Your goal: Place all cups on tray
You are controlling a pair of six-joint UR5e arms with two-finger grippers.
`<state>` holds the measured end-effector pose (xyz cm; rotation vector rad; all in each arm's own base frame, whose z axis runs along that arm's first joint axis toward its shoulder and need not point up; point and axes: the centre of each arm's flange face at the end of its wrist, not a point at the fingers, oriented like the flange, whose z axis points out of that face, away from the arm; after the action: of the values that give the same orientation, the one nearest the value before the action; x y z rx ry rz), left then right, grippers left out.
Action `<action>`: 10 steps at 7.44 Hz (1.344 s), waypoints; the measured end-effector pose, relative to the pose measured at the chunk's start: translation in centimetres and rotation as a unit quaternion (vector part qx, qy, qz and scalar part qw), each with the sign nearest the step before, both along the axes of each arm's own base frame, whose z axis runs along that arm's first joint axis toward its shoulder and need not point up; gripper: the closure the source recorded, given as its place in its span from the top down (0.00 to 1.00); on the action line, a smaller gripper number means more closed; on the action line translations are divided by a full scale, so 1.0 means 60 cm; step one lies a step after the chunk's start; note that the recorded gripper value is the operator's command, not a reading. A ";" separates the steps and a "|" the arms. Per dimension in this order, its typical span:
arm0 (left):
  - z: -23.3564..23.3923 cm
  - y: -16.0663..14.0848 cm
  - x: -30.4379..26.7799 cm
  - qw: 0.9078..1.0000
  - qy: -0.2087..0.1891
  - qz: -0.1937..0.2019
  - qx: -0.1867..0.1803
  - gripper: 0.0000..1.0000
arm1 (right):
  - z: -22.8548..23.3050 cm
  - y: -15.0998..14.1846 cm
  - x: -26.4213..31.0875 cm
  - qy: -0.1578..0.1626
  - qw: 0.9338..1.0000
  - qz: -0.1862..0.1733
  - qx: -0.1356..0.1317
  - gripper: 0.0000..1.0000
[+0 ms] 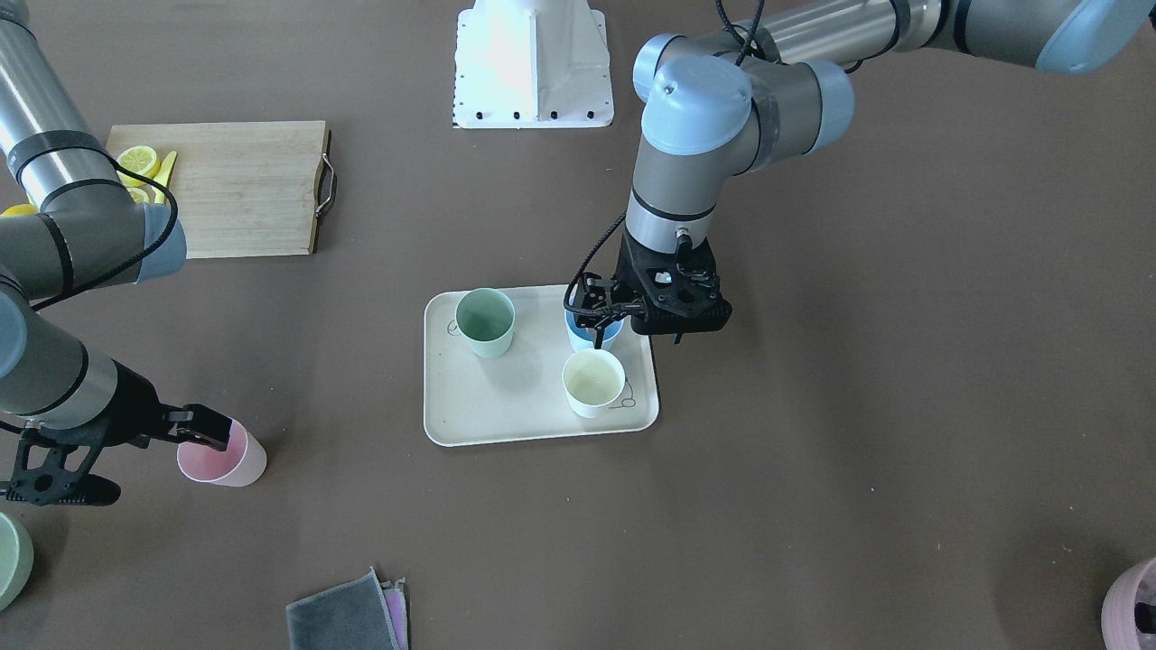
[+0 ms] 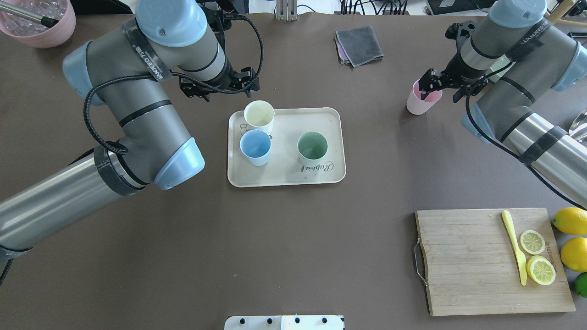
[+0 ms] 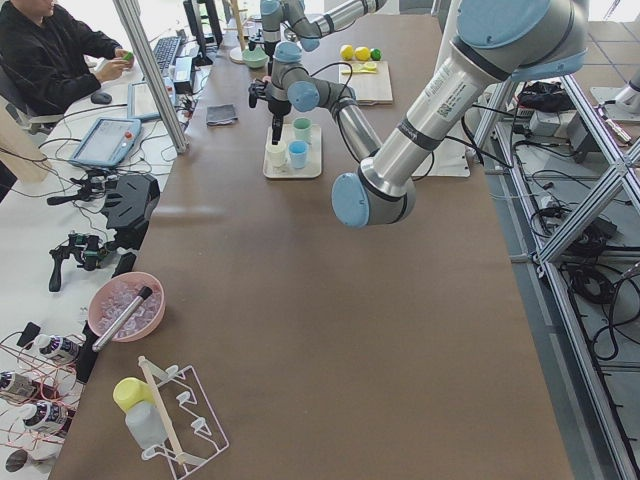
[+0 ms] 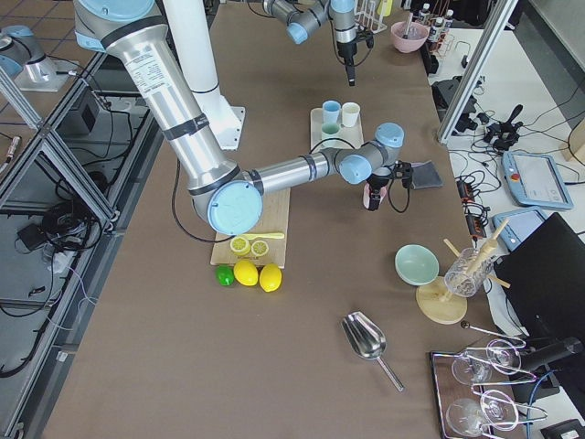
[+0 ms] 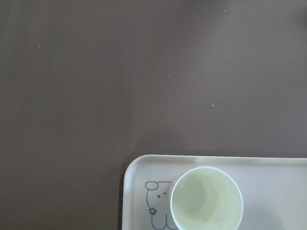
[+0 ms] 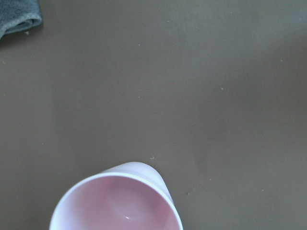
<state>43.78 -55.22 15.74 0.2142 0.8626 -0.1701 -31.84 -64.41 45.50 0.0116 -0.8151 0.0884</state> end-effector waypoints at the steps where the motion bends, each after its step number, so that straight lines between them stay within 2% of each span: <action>1: -0.004 -0.006 -0.018 1.000 0.001 0.000 -0.001 0.97 | 0.000 0.003 -0.005 0.000 1.000 -0.001 0.003 0.00; 3: -0.007 -0.018 -0.041 1.000 0.005 -0.003 -0.004 0.97 | -0.020 0.002 -0.011 -0.005 1.000 -0.001 0.013 0.00; 5: -0.009 -0.029 -0.060 1.000 0.010 -0.006 -0.008 0.97 | -0.073 -0.005 0.019 -0.036 0.999 0.002 0.019 0.00; 7: 0.019 -0.054 -0.108 1.000 -0.002 -0.005 0.006 0.97 | -0.171 -0.019 0.026 -0.067 0.997 0.025 0.001 0.00; 9: 0.087 -0.081 -0.175 0.999 -0.022 0.026 0.030 0.97 | -0.271 -0.010 -0.056 -0.060 0.996 0.059 -0.027 0.00; 10: 0.126 -0.091 -0.207 0.997 -0.030 0.042 0.048 0.98 | -0.312 0.012 -0.117 -0.057 0.995 0.072 -0.036 0.00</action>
<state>31.37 -60.69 23.28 0.2714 0.8199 -0.0422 -38.84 -63.70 26.81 -0.0025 -0.9249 0.2562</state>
